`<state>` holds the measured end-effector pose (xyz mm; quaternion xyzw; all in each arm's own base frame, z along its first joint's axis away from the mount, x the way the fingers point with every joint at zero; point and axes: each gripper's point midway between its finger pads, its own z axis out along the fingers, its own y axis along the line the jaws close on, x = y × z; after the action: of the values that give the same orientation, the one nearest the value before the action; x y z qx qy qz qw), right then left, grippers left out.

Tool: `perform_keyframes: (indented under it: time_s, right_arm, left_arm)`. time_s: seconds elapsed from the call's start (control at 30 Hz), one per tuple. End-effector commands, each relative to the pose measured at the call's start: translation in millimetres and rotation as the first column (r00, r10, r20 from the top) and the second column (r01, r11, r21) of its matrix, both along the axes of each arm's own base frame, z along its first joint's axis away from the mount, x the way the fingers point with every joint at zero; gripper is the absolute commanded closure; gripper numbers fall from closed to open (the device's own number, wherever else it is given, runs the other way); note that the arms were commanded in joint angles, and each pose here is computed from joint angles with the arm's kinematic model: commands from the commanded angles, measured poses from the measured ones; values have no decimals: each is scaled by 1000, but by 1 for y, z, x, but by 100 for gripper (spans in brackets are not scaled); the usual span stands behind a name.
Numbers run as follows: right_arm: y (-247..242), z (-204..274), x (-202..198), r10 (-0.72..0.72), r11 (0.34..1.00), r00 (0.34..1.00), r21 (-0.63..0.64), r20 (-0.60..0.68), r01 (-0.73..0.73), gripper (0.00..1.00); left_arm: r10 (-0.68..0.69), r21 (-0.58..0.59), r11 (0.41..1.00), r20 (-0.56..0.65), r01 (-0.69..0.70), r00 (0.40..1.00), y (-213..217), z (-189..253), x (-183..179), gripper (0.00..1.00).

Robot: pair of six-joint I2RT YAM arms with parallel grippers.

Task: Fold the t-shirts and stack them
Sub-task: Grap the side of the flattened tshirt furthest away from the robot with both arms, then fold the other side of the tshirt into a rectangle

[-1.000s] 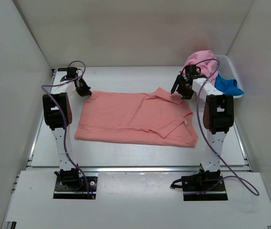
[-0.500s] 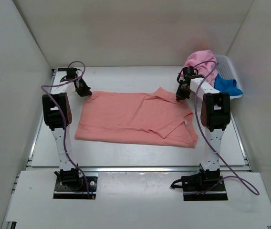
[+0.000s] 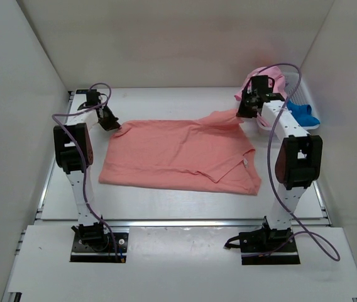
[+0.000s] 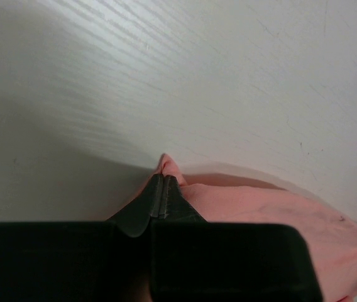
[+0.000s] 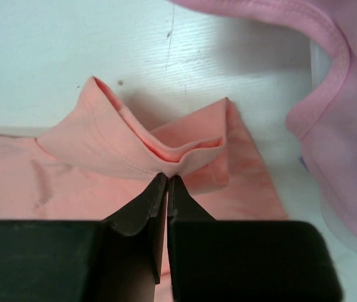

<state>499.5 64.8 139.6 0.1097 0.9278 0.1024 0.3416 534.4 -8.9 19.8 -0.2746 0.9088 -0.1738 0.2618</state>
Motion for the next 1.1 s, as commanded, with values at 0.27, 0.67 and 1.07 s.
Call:
perform_keyframes:
  time_s: [0.27, 0.67, 1.07]
  right_arm:
    - [2, 21, -52, 92, 995, 995, 20, 48, -93, 100]
    - [-3, 24, -130, 108, 993, 993, 51, 54, -111, 100]
    - [-6, 0, -182, 105, 990, 994, 91, 10, -105, 100]
  left_arm:
    - [37, -29, 999, 82, -35, 996, 11, 50, -24, 100]
    - [69, -9, 998, 70, -69, 995, 34, 49, -67, 100]
    - [45, -5, 999, 99, -44, 994, 25, 65, -87, 100]
